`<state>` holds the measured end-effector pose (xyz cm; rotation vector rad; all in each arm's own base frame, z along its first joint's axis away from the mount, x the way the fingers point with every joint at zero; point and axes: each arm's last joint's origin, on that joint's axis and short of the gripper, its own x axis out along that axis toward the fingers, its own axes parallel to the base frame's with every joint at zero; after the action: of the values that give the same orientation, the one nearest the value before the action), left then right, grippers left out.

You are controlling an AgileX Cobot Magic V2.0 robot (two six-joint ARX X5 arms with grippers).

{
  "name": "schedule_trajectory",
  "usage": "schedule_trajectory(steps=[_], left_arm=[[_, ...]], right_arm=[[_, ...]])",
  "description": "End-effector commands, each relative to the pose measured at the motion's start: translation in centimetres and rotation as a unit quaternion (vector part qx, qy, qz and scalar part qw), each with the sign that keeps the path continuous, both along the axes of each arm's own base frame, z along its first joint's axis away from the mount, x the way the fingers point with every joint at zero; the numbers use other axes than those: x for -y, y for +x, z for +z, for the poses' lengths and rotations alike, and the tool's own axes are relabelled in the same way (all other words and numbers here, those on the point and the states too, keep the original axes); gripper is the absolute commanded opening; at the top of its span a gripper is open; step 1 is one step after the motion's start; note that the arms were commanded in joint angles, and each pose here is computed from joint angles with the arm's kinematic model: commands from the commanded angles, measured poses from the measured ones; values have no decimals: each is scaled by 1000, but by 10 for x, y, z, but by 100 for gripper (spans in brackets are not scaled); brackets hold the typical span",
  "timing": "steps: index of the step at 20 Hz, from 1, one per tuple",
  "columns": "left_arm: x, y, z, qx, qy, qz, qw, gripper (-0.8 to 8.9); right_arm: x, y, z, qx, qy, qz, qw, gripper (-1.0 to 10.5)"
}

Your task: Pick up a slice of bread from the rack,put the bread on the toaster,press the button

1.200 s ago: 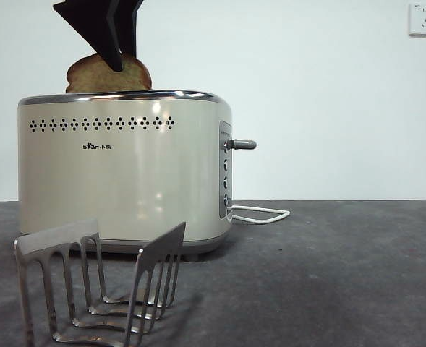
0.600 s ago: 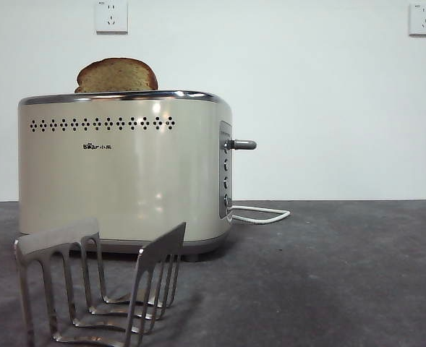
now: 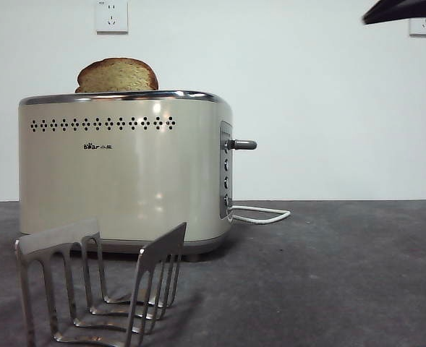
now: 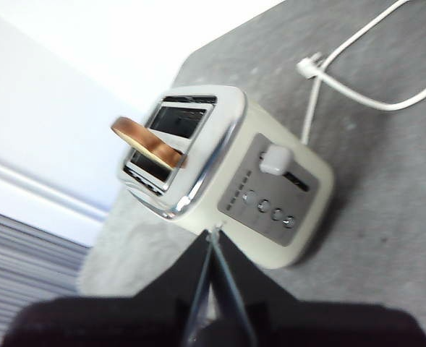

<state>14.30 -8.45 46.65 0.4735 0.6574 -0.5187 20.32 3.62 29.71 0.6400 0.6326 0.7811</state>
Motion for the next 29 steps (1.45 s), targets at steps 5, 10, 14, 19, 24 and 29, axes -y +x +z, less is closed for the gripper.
schedule_trajectory(steps=[5,10,14,19,24,29], left_arm=[[-4,-13,5,-35,-102,32,994,-9],[-9,-22,2,-46,-121,23,991,-9],[-15,-33,-22,-73,-114,35,990,-8],[-22,-43,-43,-97,-113,50,988,-8],[-24,-46,-43,-95,-119,53,987,-8],[-24,-47,-43,-94,-119,52,987,-8]], right_arm=[[-32,48,-5,-78,15,49,996,-4],[-65,88,-15,-111,-3,72,991,-8],[-80,114,-34,-143,-17,69,987,-8],[-87,132,-58,-175,-25,70,982,-8],[-92,141,-71,-186,-30,68,980,-8],[-93,145,-85,-207,-38,60,976,-8]])
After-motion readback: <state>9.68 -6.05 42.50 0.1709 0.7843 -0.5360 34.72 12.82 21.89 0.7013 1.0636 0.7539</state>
